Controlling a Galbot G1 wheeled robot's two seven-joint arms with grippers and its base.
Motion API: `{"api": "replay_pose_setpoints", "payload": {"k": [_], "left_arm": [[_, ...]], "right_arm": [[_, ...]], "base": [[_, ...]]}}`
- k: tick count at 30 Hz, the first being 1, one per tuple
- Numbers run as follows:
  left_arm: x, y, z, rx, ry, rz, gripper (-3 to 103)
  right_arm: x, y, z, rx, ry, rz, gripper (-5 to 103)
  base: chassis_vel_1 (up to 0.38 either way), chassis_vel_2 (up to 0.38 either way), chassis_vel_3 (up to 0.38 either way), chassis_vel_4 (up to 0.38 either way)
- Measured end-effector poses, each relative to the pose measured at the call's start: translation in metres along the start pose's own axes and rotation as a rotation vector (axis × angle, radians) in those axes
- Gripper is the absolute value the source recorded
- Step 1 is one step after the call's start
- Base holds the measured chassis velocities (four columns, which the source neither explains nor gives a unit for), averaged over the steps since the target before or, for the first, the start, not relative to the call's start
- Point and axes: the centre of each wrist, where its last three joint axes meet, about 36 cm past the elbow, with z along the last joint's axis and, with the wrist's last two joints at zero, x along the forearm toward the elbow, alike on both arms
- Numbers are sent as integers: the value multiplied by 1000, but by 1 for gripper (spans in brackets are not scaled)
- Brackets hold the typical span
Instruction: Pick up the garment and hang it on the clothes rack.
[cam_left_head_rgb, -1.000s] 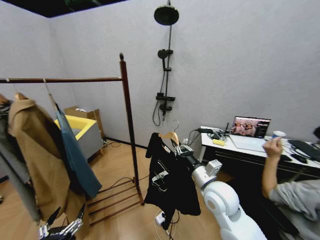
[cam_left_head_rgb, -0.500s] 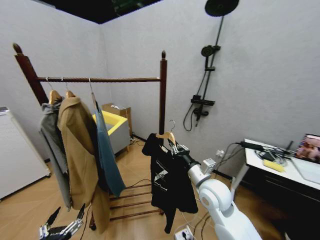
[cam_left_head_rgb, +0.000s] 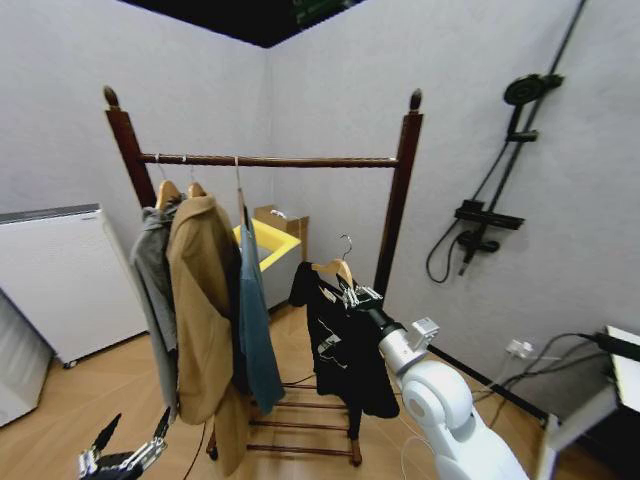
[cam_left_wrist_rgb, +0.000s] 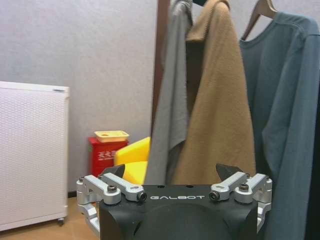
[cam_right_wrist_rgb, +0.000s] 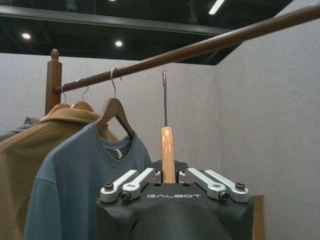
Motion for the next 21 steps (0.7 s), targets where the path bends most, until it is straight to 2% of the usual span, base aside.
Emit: {"api": "replay_pose_setpoints", "payload": {"k": [4, 10, 11, 12, 15, 17, 21], "left_arm": [[0, 0, 0, 0, 0, 0, 100], [0, 0, 0, 0, 0, 0, 100], [0, 0, 0, 0, 0, 0, 100], [0, 0, 0, 0, 0, 0, 100], [0, 0, 0, 0, 0, 0, 100], [0, 0, 0, 0, 0, 0, 100], [0, 0, 0, 0, 0, 0, 100]], "right_arm": [[-19, -2, -22, 33, -47, -1, 10], [-43, 4, -35, 23, -71, -16, 10], [-64, 8, -42, 24, -73, -18, 10], [-81, 10, -46, 47, -58, -13, 10], [-89, 10, -47, 61, -49, -4, 10], [-110, 3, -56, 114, -29, 31, 10], [-124, -6, -71, 162, -36, 57, 10]], "base": [[137, 43, 10, 102], [20, 6, 2, 17], [0, 0, 0, 0], [0, 0, 0, 0], [0, 0, 0, 0], [0, 0, 0, 0], [0, 0, 0, 0]]}}
